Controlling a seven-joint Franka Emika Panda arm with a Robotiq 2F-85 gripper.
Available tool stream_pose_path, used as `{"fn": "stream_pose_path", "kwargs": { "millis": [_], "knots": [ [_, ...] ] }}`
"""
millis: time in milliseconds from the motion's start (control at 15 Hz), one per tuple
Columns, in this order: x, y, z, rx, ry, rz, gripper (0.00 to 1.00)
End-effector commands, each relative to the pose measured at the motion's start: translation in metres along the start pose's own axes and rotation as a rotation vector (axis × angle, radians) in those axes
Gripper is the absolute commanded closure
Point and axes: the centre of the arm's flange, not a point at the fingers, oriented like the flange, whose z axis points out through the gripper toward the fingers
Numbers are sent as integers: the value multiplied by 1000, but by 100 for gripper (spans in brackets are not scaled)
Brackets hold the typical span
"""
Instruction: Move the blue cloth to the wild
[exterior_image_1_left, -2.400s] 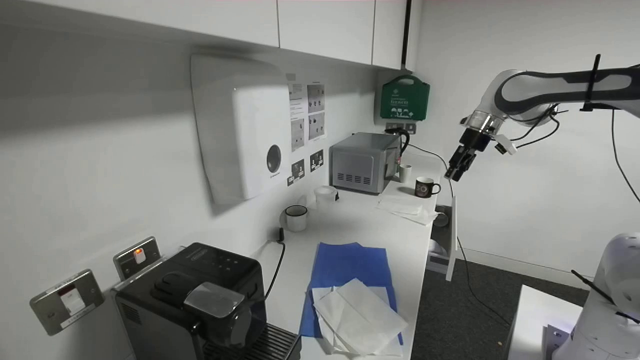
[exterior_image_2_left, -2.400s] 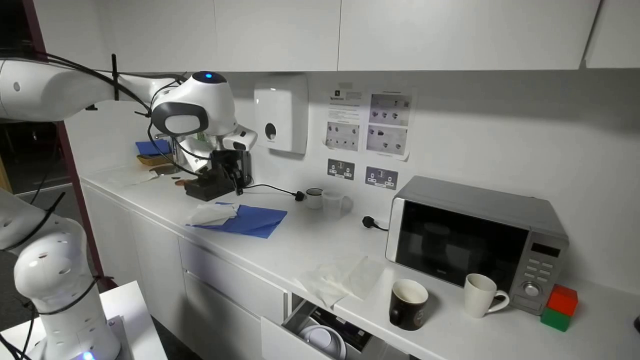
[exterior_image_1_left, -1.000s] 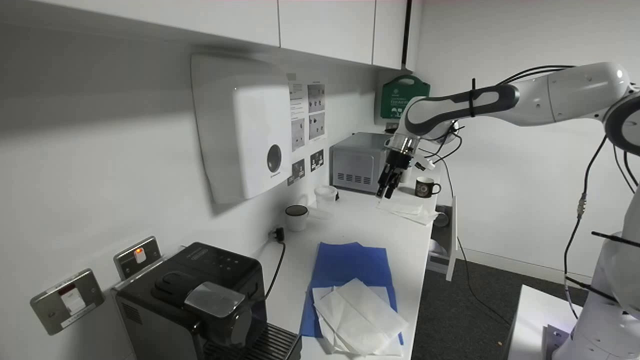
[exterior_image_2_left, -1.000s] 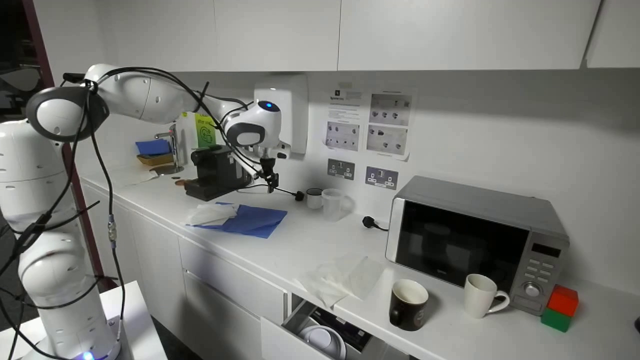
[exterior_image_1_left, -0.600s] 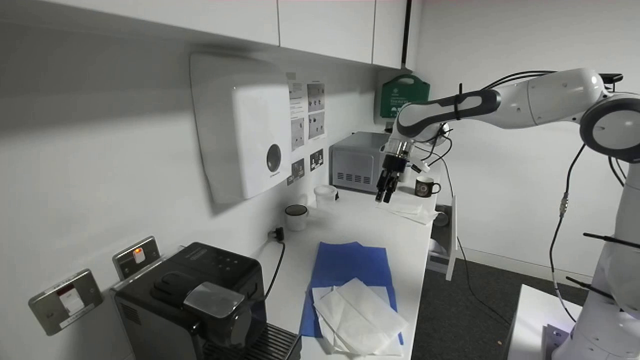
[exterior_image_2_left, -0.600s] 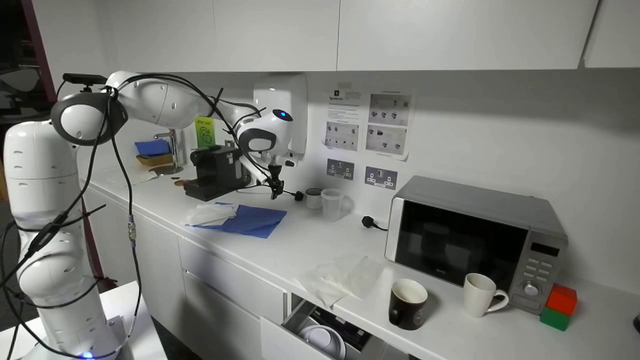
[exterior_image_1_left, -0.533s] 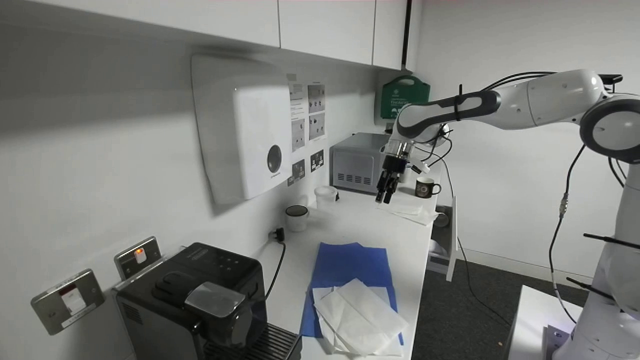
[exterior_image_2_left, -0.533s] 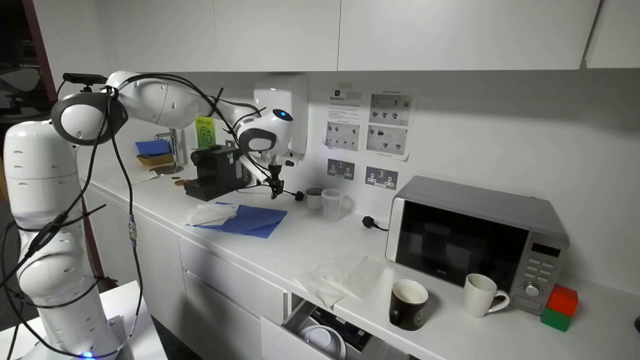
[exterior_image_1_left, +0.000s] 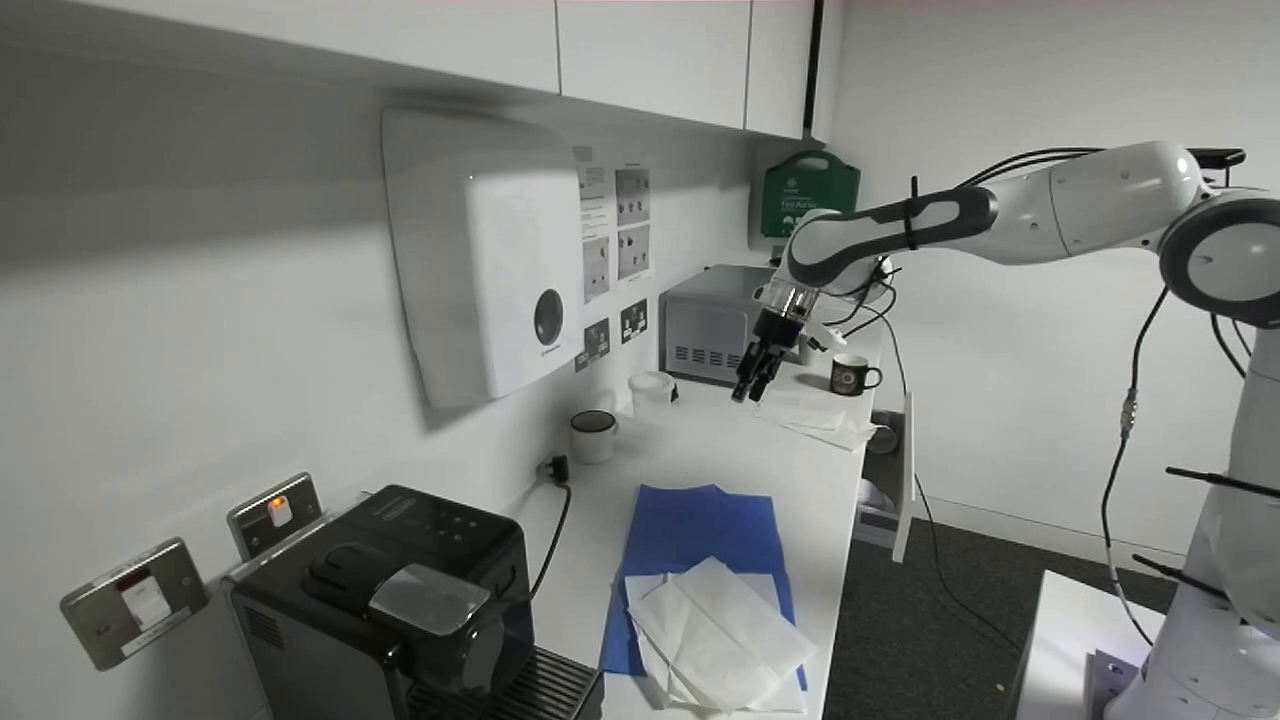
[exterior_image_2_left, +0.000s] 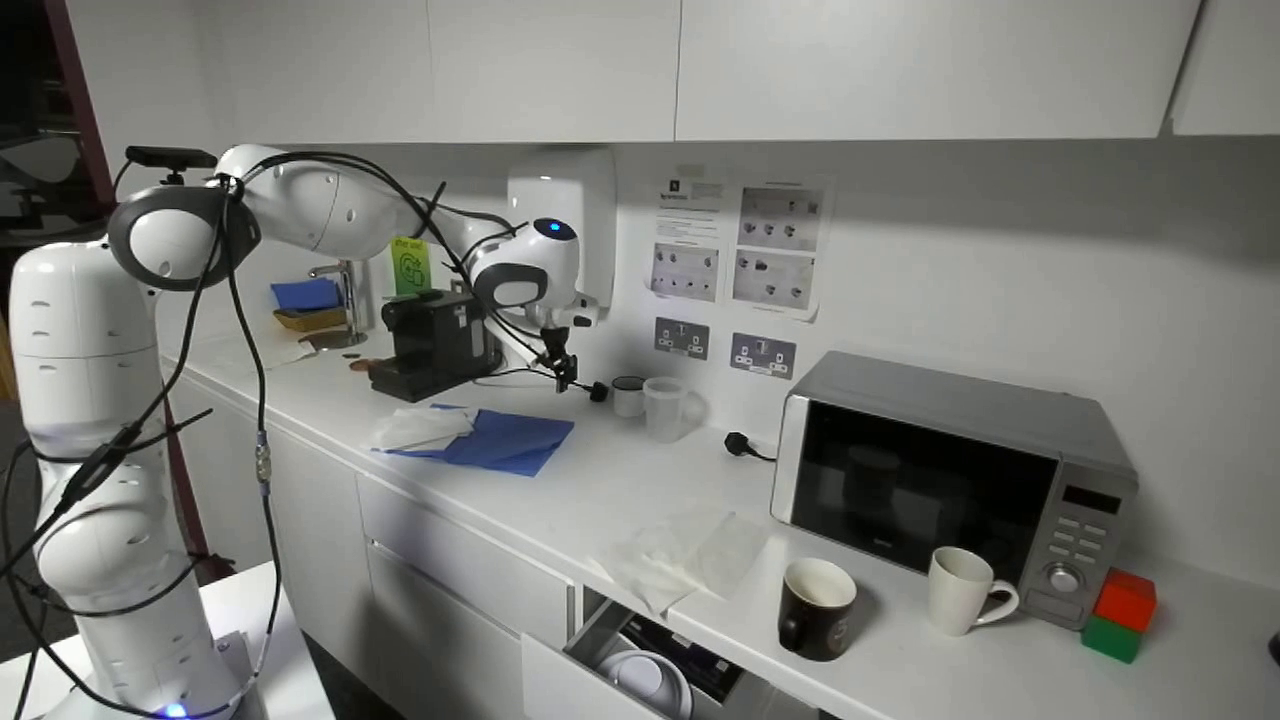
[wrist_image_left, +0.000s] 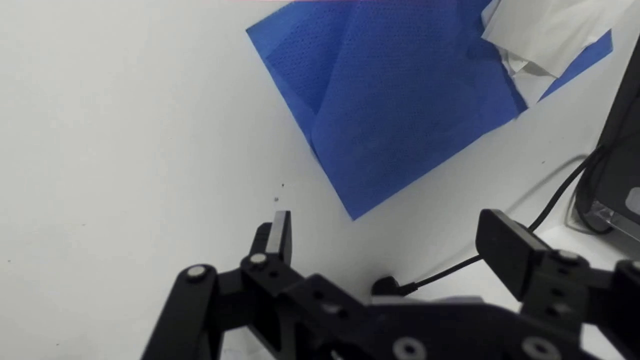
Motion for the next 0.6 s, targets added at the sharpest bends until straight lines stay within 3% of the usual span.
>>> {"fn": "stream_pose_path", "kwargs": {
  "millis": [0, 533],
  "knots": [
    [8, -7, 24, 2, 33, -27, 0],
    [25, -9, 94, 29, -87, -63, 0]
  ]
}}
